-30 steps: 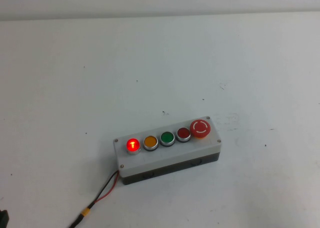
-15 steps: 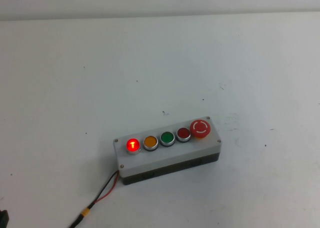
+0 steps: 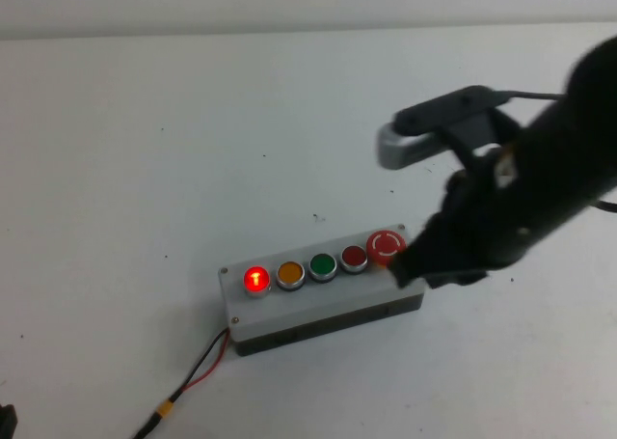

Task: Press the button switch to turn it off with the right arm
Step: Press the button to turn off

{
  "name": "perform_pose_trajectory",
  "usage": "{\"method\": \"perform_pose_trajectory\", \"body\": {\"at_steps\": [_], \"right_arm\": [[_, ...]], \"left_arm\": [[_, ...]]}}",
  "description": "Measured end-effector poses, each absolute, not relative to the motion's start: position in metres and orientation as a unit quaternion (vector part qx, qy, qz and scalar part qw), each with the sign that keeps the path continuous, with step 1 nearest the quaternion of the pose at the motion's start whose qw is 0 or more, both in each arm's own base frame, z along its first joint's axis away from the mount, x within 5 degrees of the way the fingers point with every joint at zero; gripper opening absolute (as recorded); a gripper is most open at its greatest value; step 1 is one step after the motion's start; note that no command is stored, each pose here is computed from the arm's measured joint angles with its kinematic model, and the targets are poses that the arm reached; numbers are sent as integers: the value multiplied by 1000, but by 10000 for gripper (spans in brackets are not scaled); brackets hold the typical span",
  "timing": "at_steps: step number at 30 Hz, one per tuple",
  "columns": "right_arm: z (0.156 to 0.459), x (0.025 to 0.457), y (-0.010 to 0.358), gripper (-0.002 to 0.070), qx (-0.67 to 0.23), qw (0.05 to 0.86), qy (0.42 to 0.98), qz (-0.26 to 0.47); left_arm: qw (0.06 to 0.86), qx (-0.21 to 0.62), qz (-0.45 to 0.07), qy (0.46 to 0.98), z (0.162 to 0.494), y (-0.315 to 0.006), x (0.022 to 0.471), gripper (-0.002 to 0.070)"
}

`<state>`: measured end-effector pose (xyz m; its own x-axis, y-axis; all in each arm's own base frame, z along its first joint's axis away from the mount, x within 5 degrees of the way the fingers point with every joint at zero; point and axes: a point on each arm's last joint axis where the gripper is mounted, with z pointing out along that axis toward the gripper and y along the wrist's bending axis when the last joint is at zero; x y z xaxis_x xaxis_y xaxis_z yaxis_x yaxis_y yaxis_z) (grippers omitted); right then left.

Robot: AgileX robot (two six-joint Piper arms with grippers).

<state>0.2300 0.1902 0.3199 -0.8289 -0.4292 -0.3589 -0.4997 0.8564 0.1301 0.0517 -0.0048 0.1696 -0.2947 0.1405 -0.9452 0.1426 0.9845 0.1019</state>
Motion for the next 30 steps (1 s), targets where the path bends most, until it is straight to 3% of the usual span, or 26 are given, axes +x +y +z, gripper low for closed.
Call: {"method": "perform_pose_trajectory", "body": {"at_steps": [5,11,23,30], "right_arm": [[317,252,250,-16,-297,154,936,106],[309,285,294,-16,-317,165,926,119],[281,309,358,-16,-366,143,910,129],[271,316,365,-16,-369,143,910,124]], "left_arm": [[587,88,-1,805,170,-5,52,-2],[587,88,-1,805,170,-5,52,-2],[587,88,-1,805,170,-5,52,-2],[587,88,-1,805,170,-5,52,-2]]}}
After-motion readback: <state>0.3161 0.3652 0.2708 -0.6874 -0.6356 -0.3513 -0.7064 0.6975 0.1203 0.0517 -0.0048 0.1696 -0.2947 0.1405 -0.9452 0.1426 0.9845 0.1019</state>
